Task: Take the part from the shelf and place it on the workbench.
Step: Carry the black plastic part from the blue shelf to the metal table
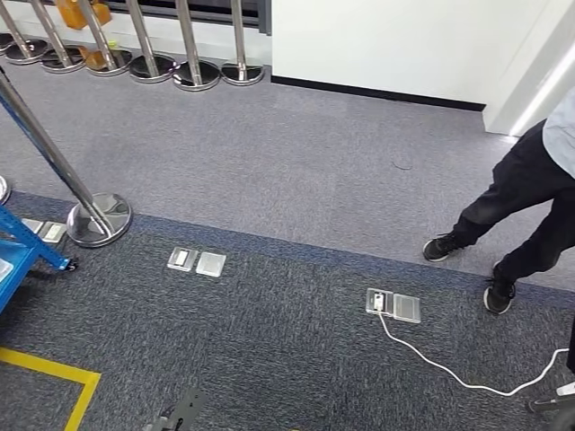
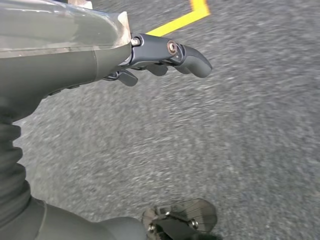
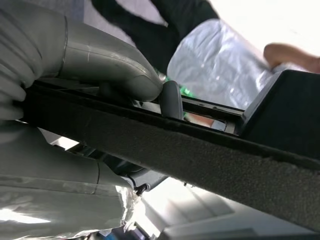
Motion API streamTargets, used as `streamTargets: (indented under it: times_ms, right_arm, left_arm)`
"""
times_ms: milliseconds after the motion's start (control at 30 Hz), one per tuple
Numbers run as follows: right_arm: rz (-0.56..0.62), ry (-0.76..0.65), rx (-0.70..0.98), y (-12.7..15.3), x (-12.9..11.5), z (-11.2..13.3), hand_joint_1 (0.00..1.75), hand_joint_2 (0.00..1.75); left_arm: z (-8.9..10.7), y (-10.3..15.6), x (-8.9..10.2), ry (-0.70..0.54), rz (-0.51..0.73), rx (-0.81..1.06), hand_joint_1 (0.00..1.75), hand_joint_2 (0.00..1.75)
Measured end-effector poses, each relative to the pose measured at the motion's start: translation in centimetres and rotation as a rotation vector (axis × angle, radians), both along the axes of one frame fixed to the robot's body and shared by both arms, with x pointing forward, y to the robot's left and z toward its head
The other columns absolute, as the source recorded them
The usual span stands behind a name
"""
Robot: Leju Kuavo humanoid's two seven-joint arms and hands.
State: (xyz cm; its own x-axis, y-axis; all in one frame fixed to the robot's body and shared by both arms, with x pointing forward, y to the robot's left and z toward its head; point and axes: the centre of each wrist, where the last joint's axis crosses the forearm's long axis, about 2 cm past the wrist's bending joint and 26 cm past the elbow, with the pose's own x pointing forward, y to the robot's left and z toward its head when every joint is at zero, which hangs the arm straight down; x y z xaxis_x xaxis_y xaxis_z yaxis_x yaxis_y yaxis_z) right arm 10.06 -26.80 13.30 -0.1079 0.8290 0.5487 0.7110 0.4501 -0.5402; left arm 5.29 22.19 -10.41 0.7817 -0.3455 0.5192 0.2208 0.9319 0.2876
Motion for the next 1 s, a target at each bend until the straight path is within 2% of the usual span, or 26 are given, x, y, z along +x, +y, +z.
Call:
streamTargets:
  times_ms: [1000]
  right_arm:
    - [-0.026,0.018,0.001,-0.5,-0.45,-0.29,1.75,1.75]
  left_arm:
    - [0.02,-0.15,-0.01,0.002,0.001,0.0,0.0,1.75]
